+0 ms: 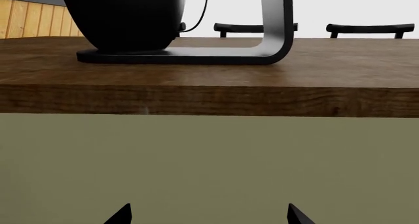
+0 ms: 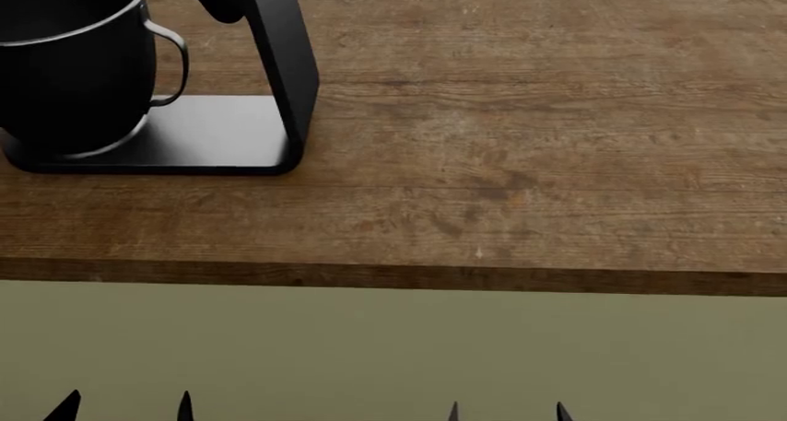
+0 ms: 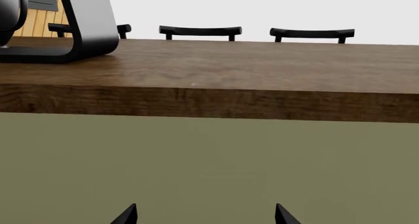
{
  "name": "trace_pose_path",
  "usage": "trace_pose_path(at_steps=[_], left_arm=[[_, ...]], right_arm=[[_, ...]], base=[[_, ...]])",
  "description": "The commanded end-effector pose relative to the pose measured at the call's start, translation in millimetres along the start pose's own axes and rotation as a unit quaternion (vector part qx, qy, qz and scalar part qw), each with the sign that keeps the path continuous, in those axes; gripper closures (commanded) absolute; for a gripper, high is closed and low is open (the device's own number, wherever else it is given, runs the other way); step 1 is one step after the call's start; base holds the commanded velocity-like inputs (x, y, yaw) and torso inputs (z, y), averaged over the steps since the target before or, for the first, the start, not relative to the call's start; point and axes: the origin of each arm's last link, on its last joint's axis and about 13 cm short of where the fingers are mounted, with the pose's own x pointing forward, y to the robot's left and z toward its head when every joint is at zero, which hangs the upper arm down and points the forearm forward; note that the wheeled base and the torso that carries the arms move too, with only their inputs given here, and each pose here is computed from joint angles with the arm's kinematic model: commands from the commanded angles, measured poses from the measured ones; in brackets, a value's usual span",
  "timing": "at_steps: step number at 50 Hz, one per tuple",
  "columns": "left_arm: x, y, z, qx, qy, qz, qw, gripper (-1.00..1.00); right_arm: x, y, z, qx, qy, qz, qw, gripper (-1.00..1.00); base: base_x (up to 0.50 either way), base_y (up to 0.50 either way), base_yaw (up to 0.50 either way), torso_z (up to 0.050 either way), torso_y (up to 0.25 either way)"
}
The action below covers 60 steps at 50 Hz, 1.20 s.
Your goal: Close the stand mixer head.
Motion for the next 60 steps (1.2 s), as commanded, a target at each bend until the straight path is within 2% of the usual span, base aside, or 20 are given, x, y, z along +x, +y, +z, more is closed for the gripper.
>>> trace_pose_path(at_steps=[1, 18, 27, 29, 34, 37, 39, 40, 41, 42, 45, 48, 51, 57, 60], left_arm=[[0, 0.9, 0, 0.002, -0.012, 0.0, 1.0, -1.0], [-1, 0.0, -1, 0.012, -0.004, -0.006, 1.0, -1.0], [-1, -0.7, 0, 0.014, -0.005, -0.007, 1.0, -1.0], [-1, -0.6, 0, 0.003, -0.012, -0.008, 1.0, -1.0], [-2, -1.0, 2, 0.004, -0.007, -0.006, 1.0, -1.0], [-8, -3.4, 18, -0.011, -0.028, 0.0, 1.0, -1.0], [-8, -3.9, 35, 0.004, -0.045, -0.001, 0.999, -1.0], [-7, -1.9, 52, 0.009, -0.056, 0.015, 0.998, -1.0], [-8, 0.6, 75, -0.009, -0.056, 0.013, 0.998, -1.0], [-8, 0.8, 79, -0.001, -0.042, 0.002, 0.999, -1.0], [-14, -0.2, 104, 0.014, -0.048, -0.016, 0.999, -1.0], [-20, -0.4, 131, 0.028, -0.072, -0.024, 0.997, -1.0], [-20, 3.4, 157, 0.027, -0.093, -0.017, 0.995, -1.0], [-27, 11.4, 183, 0.027, -0.111, -0.013, 0.993, -1.0], [-30, 15.6, 191, 0.03, -0.115, -0.007, 0.993, -1.0]], right_arm=[[0, -0.5, -1, -0.006, 0.002, -0.003, 1.0, -1.0], [0, -0.6, -2, -0.018, 0.006, -0.003, 1.0, -1.0], [1, -0.8, -3, -0.015, 0.009, -0.004, 1.0, -1.0], [0, -1.1, -1, -0.003, 0.008, -0.005, 1.0, -1.0], [-1, -1.9, 5, -0.005, 0.008, -0.017, 1.0, -1.0], [-1, -0.1, 28, -0.019, -0.023, -0.022, 0.999, -1.0], [-1, 1.0, 45, -0.025, -0.038, -0.021, 0.999, -1.0], [1, 0.7, 63, -0.017, -0.058, -0.02, 0.998, -1.0], [1, -0.1, 78, -0.025, -0.072, -0.018, 0.997, -1.0], [0, -0.2, 85, -0.027, -0.073, -0.017, 0.997, -1.0], [-5, -2.5, 112, -0.024, -0.093, -0.018, 0.995, -1.0], [-12, -5.8, 140, -0.021, -0.117, -0.024, 0.993, -1.0], [-15, -10.0, 164, -0.018, -0.146, -0.027, 0.989, -1.0], [-24, -18.8, 201, -0.032, -0.186, -0.047, 0.981, -1.0], [-32, -18.4, 213, -0.033, -0.189, -0.039, 0.981, -1.0]], base=[[0.0, 0.0, 0.0, 0.05, 0.0], [0.0, 0.0, 0.0, 0.05, 0.0], [0.0, 0.0, 0.0, 0.05, 0.0], [0.0, 0.0, 0.0, 0.05, 0.0], [0.0, 0.0, 0.0, 0.0, 0.0], [0.0, 0.0, 0.0, 0.0, 0.0], [0.0, 0.0, 0.0, 0.0, 0.0], [0.0, 0.0, 0.0, 0.0, 0.0], [0.0, 0.0, 0.0, 0.0, 0.0], [0.0, 0.0, 0.0, 0.0, 0.0], [0.0, 0.0, 0.0, 0.0, 0.0], [0.0, 0.0, 0.0, 0.0, 0.0], [0.0, 0.0, 0.0, 0.0, 0.0], [0.0, 0.0, 0.0, 0.0, 0.0], [0.0, 0.0, 0.0, 0.0, 0.0]])
